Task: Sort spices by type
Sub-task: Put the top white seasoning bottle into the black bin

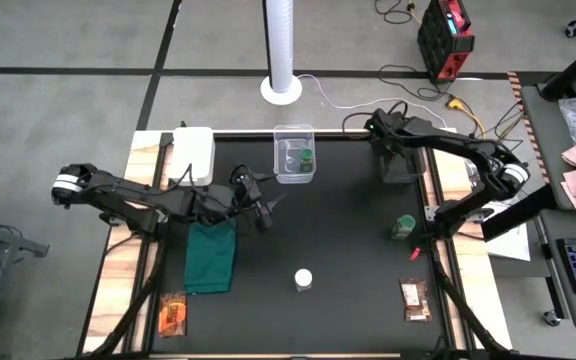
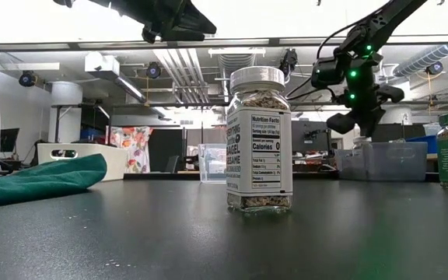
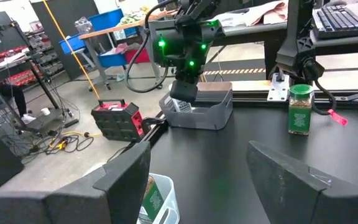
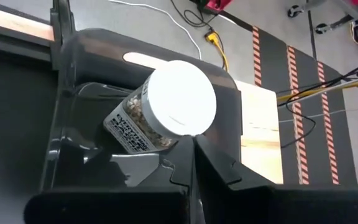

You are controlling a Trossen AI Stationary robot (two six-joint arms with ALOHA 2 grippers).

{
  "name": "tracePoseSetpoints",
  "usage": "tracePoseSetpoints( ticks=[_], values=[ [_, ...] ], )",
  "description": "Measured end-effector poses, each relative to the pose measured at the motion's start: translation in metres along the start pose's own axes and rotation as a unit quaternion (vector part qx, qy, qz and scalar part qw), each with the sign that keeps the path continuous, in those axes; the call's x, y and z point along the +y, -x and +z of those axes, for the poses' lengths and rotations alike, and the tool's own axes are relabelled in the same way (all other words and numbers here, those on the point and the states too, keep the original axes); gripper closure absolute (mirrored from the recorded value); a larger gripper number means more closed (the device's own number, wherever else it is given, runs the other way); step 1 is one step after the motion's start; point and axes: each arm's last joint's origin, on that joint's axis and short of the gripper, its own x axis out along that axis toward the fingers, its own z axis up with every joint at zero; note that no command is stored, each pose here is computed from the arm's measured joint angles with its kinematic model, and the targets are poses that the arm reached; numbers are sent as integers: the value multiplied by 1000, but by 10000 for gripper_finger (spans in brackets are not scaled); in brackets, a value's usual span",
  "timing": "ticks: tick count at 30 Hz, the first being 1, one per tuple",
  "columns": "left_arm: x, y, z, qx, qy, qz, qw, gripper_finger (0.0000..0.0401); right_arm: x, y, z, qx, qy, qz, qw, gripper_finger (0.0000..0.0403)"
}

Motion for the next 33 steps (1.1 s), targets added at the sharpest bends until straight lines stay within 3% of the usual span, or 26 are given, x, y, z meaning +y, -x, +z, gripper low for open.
tracePoseSetpoints(
  ticks=[18, 23, 33],
  values=[
    [0, 0, -1, 3, 2, 0, 1000, 152, -5, 5, 15, -39, -62, -23, 997, 394],
    [0, 0, -1, 3, 2, 0, 1000, 152, -6, 0, 27, -54, -78, 16, 995, 394],
    [0, 0, -1, 3, 2, 0, 1000, 152, 6, -17, 25, -26, -56, 11, 998, 394]
  ],
)
